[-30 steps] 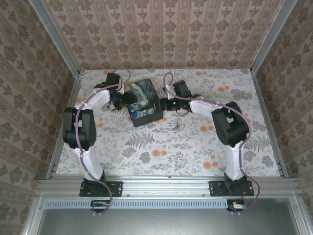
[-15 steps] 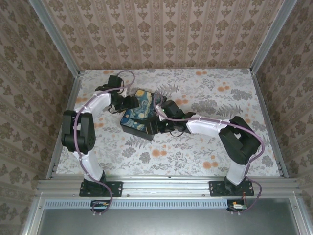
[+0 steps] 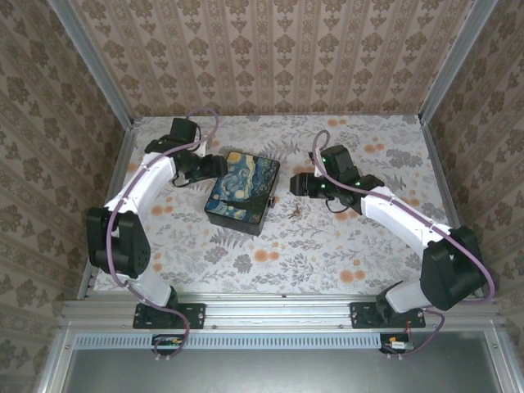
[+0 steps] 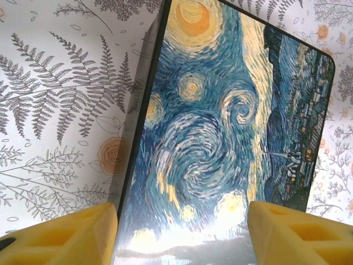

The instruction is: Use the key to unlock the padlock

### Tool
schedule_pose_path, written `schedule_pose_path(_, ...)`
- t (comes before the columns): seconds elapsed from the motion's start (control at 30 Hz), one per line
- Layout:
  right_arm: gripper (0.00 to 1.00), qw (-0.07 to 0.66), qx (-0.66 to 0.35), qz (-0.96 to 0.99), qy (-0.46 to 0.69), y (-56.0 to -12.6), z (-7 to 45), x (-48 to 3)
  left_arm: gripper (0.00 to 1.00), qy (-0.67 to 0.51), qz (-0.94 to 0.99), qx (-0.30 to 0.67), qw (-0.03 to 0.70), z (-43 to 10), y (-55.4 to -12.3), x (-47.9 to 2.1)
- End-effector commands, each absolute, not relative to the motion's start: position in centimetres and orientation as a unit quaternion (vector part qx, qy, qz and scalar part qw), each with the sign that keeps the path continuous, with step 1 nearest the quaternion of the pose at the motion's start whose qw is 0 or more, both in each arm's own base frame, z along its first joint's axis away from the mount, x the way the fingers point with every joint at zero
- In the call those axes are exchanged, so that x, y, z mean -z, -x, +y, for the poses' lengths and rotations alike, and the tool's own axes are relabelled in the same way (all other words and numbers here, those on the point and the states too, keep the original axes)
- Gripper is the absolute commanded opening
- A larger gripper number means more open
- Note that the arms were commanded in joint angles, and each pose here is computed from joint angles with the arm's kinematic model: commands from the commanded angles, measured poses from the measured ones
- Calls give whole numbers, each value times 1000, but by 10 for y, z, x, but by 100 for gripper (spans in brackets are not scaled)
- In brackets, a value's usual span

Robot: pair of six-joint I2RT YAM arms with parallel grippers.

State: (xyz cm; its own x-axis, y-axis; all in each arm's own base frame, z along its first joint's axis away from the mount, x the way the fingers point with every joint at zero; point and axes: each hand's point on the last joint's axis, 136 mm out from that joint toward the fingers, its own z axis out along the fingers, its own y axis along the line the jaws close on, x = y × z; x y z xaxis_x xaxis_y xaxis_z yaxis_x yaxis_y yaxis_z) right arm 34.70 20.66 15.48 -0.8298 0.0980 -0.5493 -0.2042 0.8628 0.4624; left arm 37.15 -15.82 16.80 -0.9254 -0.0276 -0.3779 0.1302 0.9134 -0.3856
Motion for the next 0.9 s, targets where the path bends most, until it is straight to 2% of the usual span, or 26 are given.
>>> schedule_pose_path(0.0,57,216,-214,952,19,-324,194,-104,65,-38,967,182,177,-158,-344,-168)
schedule_pose_path(0.3,52,181,-225,956,-42,-334,203,-62,64,-35,967,187,169,-172,-308,-159)
schedule_pose_path(0.5,49,164,-224,958,-67,-342,207,-37,64,-39,965,185,180,-171,-309,-170)
schedule_pose_path(0.87,37,140,-189,967,-96,-341,203,-10,64,-46,966,174,187,-166,-307,-175)
